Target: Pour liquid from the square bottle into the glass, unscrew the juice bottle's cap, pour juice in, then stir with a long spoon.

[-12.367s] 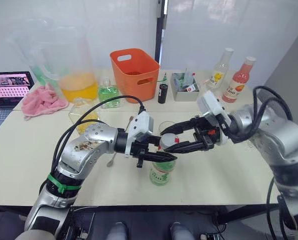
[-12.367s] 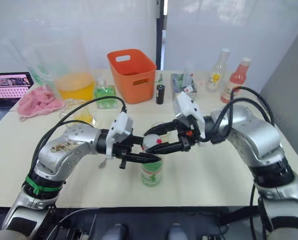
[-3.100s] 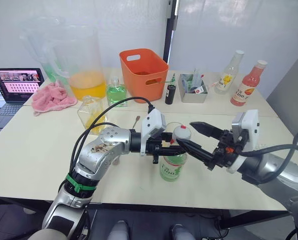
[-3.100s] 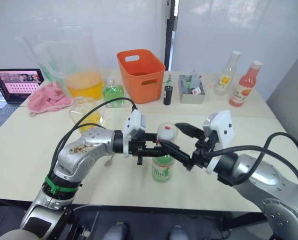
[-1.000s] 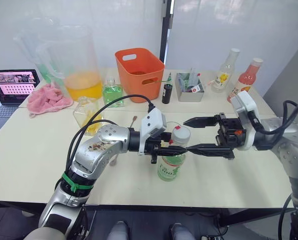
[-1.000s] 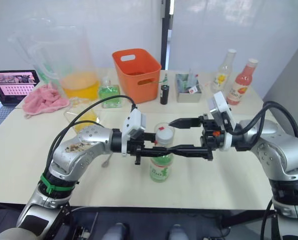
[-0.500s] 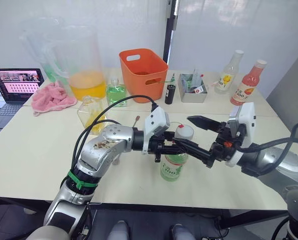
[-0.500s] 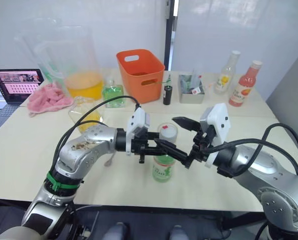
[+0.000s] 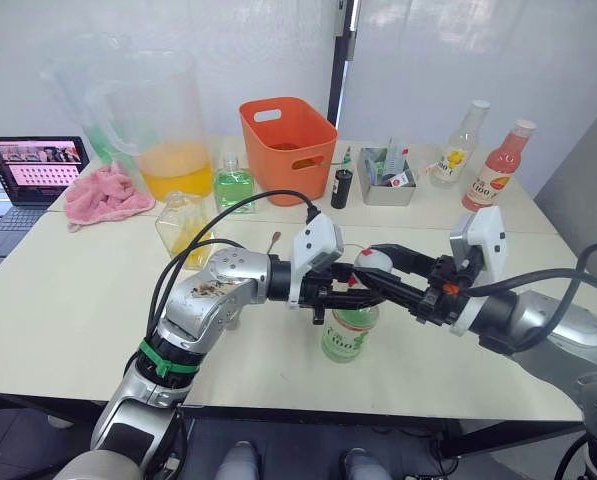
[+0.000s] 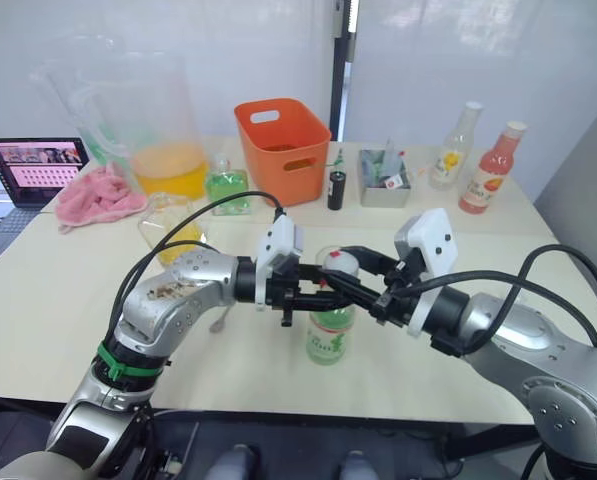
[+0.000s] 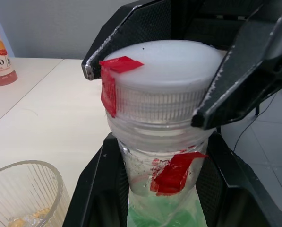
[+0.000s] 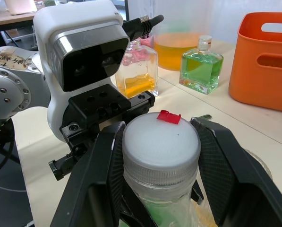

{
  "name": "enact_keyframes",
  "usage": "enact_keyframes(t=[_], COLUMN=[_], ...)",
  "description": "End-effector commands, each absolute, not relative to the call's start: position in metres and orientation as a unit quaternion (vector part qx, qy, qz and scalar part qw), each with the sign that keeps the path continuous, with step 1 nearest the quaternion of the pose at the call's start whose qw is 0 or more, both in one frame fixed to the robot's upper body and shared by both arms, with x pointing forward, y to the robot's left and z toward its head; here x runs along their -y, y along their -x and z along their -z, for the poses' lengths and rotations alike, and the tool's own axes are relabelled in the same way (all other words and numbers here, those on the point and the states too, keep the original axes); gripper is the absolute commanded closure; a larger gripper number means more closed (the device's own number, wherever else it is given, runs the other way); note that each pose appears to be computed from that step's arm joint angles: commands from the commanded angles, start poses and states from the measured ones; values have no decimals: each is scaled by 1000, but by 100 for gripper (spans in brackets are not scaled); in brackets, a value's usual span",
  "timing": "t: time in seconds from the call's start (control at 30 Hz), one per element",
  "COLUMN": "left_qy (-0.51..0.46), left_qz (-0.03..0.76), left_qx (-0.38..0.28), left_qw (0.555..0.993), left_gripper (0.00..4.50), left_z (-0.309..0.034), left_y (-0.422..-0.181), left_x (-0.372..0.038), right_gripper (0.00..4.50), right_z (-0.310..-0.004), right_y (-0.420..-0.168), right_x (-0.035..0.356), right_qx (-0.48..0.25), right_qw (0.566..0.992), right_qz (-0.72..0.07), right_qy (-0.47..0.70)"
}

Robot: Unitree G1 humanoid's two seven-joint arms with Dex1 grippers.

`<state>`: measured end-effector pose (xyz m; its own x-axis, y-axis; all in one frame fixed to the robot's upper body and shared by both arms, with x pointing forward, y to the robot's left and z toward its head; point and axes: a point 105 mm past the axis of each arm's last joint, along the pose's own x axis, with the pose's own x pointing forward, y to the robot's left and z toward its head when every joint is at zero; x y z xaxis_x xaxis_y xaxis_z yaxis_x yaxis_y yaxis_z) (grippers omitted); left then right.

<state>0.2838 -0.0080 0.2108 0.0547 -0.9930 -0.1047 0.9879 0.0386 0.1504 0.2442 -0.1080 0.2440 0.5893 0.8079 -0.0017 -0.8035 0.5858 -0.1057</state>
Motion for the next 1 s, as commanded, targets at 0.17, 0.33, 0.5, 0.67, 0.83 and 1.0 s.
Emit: enact_keyframes(t=[0.17,0.33,0.5,0.67,0.83,1.0], left_qy=[-101,-120,-127,-129,-125,-124], left_qz=[689,701,702,704,701,698], left_qx=[17,20,21,18,19,20], left_qw=[717,703,700,698,701,705], left_gripper=[307,307,307,307,307,307], left_z=[-213,-215,-215,-214,-215,-215], left_y=[-276,-274,-275,-273,-273,-273], left_x=[3,-3,-4,-9,-8,-7], right_gripper=[281,281,281,281,281,111], right_z=[-240,-240,-239,-249,-256,-266], right_y=[-240,-250,-255,-273,-276,-275], right_x=[109,104,100,102,102,101], right_qx=[0,-1,1,-15,-26,-21], right_qw=[843,780,749,665,621,618], right_qz=[-532,-616,-650,-722,-758,-763], right_qy=[84,107,125,188,198,188])
